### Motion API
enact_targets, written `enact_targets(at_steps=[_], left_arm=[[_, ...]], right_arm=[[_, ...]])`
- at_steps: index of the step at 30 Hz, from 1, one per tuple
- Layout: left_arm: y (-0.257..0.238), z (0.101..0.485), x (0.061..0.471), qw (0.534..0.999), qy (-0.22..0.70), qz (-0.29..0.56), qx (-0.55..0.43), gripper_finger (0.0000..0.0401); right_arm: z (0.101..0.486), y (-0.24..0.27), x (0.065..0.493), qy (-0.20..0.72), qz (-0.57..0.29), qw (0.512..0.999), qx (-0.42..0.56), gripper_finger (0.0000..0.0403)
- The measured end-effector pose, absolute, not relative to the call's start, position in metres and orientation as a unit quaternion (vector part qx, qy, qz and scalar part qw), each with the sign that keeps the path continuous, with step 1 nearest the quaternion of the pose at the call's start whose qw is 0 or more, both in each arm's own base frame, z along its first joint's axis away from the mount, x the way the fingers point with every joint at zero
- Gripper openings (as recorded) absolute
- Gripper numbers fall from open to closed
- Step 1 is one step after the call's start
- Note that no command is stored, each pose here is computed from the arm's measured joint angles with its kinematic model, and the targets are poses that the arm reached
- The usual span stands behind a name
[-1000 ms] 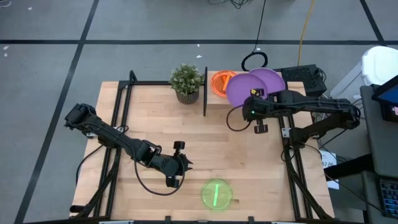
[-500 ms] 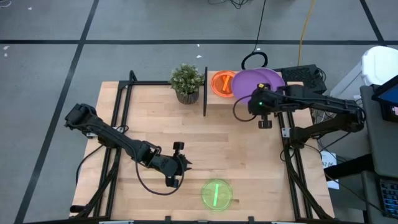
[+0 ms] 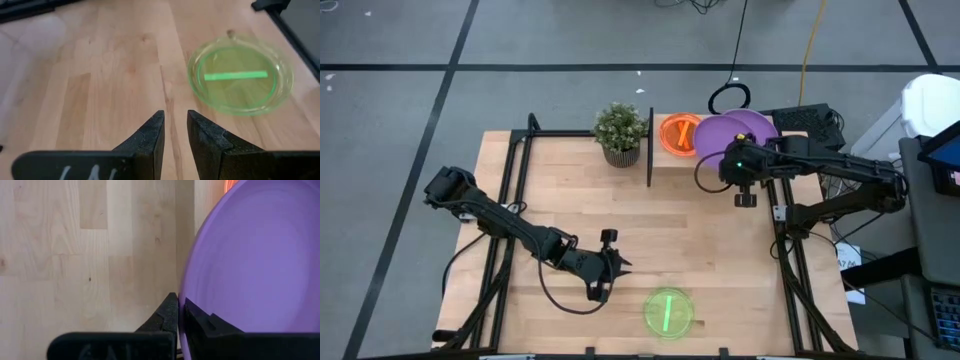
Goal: Place and stack plates onto a shelf
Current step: Stack the purple plate on top of the purple plate on the shelf
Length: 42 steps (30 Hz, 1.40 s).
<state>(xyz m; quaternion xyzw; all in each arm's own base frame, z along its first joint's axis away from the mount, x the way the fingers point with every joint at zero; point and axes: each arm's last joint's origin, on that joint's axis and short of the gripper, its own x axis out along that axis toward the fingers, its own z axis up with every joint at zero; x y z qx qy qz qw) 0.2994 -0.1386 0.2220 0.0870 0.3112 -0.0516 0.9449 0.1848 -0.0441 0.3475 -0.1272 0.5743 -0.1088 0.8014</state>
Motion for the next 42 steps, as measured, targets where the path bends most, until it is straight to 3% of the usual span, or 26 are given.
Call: enact_targets(at_steps=[17, 28, 42], left_arm=[[-0.139, 0.223, 0.300, 0.946, 0.307, -0.054, 0.086, 0.0090], [-0.139, 0.223, 0.300, 0.946, 0.307, -0.055, 0.087, 0.0090], [-0.139, 0.224, 0.301, 0.948, 0.301, -0.056, 0.088, 0.0090]], right_arm=[[0.347, -0.043, 0.185, 0.568, -0.120, 0.809, -0.088, 0.0000], [0.350, -0.044, 0.180, 0.566, -0.139, 0.804, -0.117, 0.0002], [0.343, -0.063, 0.164, 0.606, -0.220, 0.760, -0.079, 0.0003]])
